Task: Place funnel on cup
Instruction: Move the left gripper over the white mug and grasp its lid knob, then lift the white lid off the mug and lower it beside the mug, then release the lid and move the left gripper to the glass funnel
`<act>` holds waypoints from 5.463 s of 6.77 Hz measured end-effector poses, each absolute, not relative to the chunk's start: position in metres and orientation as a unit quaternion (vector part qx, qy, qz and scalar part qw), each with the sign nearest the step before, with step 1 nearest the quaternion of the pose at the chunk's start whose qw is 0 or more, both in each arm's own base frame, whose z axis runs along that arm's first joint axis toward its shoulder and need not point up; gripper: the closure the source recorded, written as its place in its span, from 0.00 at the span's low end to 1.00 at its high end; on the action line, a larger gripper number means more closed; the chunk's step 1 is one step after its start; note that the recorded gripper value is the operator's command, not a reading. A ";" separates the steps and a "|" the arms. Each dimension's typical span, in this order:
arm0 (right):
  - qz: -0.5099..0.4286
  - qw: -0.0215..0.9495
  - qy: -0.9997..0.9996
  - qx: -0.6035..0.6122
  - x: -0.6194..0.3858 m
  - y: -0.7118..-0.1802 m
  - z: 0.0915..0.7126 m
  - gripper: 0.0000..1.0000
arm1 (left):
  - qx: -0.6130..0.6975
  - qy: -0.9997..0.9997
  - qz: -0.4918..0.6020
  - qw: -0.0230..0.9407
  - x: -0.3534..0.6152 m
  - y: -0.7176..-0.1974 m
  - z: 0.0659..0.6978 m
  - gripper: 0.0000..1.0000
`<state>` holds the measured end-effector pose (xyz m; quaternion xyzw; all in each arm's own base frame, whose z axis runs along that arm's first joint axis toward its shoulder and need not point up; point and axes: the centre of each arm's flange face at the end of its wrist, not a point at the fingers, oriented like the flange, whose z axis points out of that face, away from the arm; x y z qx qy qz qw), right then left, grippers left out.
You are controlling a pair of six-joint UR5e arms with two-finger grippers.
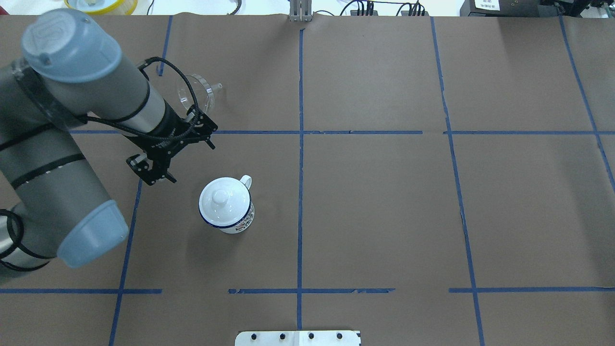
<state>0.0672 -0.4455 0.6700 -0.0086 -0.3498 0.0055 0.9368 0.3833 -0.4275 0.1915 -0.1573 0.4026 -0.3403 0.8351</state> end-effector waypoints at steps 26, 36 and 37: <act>0.006 0.937 -0.350 -0.009 0.067 -0.445 0.671 0.00 | -0.075 0.362 -0.312 0.875 0.377 -0.380 0.324 1.00; 0.006 0.937 -0.350 -0.009 0.067 -0.445 0.670 0.00 | -0.112 0.375 -0.306 0.868 0.409 -0.359 0.389 0.00; 0.006 0.937 -0.350 -0.009 0.067 -0.445 0.670 0.00 | -0.112 0.376 -0.307 0.867 0.408 -0.359 0.388 0.00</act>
